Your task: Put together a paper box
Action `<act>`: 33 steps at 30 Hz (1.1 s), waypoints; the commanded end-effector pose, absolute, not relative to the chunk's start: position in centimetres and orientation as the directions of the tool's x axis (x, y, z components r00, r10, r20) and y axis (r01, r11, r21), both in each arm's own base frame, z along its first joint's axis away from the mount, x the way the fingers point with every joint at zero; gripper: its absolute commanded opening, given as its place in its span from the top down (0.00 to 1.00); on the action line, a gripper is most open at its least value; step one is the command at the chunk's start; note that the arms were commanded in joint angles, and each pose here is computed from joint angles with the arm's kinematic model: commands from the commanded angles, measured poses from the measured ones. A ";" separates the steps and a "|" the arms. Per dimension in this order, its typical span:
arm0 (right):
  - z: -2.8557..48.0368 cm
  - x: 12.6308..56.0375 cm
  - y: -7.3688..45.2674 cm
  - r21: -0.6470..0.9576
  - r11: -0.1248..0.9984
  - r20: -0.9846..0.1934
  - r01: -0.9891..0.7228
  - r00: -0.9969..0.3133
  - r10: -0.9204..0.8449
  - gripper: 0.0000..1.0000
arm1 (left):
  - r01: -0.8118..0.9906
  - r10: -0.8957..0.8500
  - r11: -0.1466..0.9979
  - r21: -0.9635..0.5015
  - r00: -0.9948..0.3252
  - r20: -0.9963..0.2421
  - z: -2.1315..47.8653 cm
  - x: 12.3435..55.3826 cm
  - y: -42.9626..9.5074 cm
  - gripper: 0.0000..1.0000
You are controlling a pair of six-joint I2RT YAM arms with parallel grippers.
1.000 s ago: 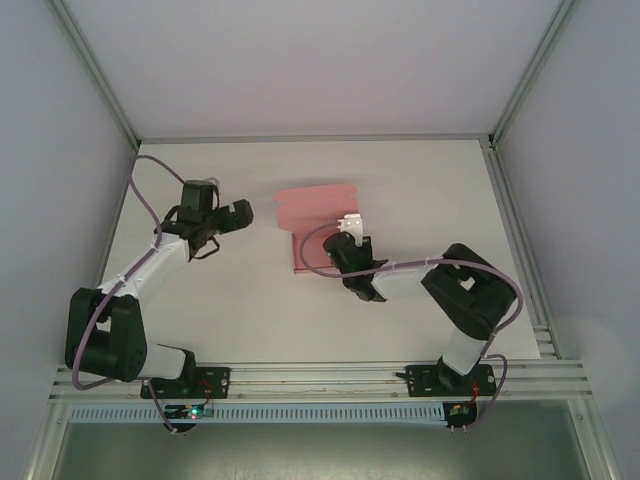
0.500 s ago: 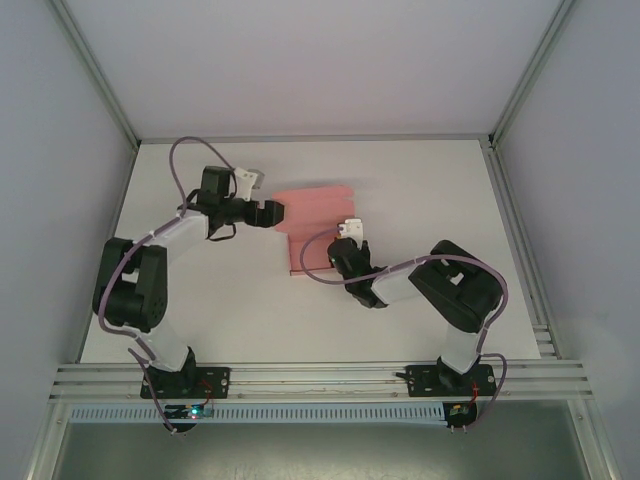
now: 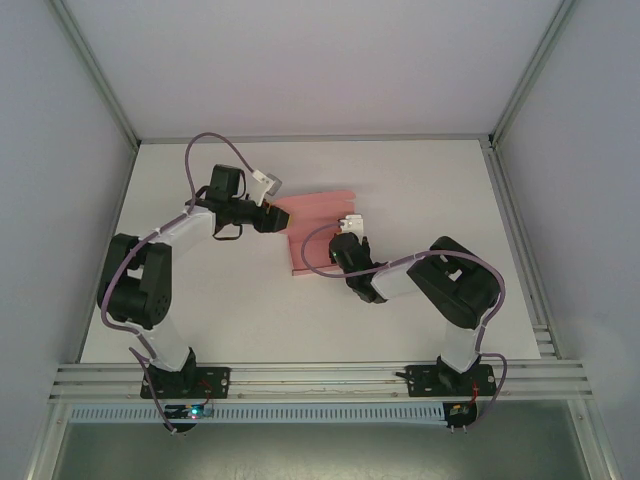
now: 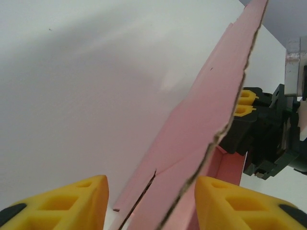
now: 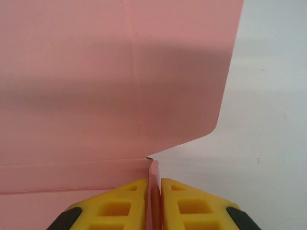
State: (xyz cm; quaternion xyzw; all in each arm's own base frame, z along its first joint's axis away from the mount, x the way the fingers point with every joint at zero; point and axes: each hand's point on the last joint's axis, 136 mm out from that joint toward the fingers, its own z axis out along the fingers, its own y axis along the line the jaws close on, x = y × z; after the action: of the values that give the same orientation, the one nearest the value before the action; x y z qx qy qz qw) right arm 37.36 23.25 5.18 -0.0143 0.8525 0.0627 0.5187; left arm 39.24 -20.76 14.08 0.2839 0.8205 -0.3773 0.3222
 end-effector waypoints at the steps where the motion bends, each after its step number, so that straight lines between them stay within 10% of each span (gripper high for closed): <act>1: 5.8 37.6 24.0 0.115 0.987 -0.889 -0.110 -0.455 0.053 0.85 | 0.728 0.263 0.547 -0.413 -0.618 -0.741 13.9 39.4 -21.0 0.57; 8: 7.3 37.8 21.7 0.107 0.992 -0.885 -0.064 -0.461 0.066 0.69 | 0.775 0.356 0.532 -0.340 -0.569 -0.741 14.2 38.9 -20.7 0.94; 17: 12.1 38.3 18.2 0.199 0.922 -0.838 -0.332 -0.546 -0.015 0.28 | 0.898 0.455 0.362 -0.249 -0.404 -0.794 16.1 37.7 -22.3 0.94; 22: 14.6 35.9 20.8 0.249 0.611 -0.844 -0.752 -0.478 -0.245 0.18 | 0.950 0.478 0.236 -0.203 -0.296 -0.827 17.5 36.2 -23.1 0.93; 33: 14.7 36.2 21.7 0.115 0.424 -0.776 -0.898 -0.348 -0.526 0.23 | 0.959 0.516 0.206 -0.193 -0.274 -0.812 17.3 35.8 -23.4 0.92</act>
State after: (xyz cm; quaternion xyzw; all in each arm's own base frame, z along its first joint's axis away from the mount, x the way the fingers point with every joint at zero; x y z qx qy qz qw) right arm 38.68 21.37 16.20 -0.4077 0.7867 0.2473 0.3922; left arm 36.49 -22.98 17.17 0.5033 0.7244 -0.3495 0.3158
